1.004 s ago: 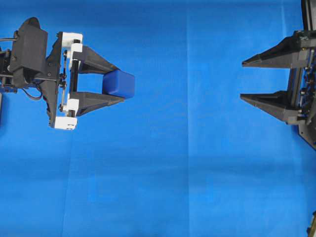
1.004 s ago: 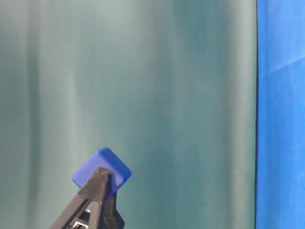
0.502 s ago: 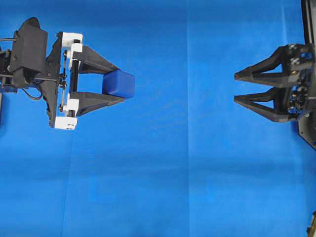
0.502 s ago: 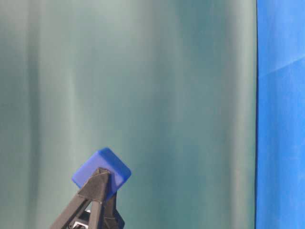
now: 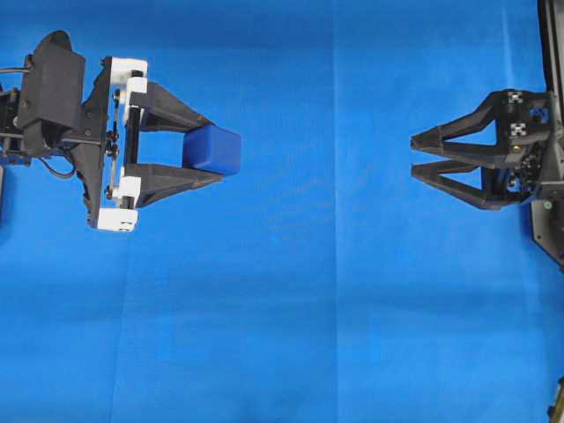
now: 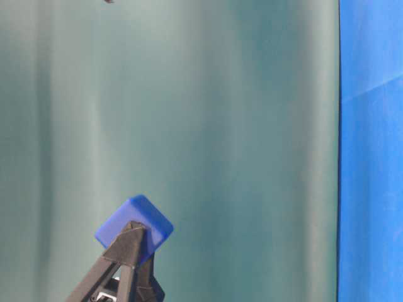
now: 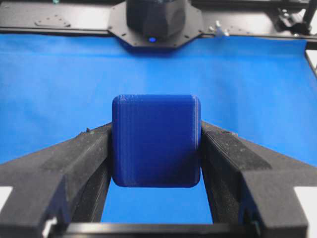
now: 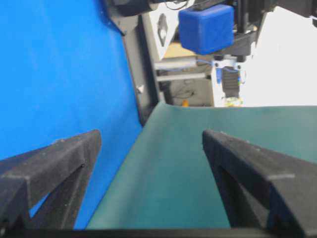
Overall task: Handover the blue block to the right arm after grasping it with the left arm, then place it in the designated position.
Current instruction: 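Move the open right gripper toward the cube held by the left gripper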
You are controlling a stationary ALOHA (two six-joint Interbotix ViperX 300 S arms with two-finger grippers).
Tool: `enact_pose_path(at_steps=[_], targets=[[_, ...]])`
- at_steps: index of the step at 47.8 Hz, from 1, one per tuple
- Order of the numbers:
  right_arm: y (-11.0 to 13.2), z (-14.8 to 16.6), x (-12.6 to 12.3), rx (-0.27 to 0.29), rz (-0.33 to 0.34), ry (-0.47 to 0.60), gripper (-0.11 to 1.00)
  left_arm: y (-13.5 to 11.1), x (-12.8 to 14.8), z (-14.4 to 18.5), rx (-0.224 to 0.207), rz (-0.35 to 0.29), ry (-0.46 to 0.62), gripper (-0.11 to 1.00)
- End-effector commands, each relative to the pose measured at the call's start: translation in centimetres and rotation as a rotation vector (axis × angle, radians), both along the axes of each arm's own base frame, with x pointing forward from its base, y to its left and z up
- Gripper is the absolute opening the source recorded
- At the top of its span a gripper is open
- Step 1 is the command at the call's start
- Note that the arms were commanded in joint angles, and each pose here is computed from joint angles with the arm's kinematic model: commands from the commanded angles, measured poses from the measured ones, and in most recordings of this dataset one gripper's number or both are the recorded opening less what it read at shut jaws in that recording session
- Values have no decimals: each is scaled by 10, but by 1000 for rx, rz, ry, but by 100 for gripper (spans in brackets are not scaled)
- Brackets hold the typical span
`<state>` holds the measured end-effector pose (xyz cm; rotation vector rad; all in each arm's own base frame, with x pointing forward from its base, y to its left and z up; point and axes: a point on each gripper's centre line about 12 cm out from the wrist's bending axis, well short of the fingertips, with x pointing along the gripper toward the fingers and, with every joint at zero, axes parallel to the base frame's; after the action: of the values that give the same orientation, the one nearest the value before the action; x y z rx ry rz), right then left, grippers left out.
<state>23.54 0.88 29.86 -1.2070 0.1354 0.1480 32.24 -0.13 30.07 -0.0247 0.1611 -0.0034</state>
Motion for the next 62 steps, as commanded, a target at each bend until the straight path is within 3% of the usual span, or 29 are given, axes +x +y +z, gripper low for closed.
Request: enact_pose_path(at_steps=[1,62], targets=[[1,11,3,0,6,-27,96,0,-1,10,-3,-1,-35,47],[1,14,5,0,7,-32,96,0,-1,10,-3,-1,-35,47]])
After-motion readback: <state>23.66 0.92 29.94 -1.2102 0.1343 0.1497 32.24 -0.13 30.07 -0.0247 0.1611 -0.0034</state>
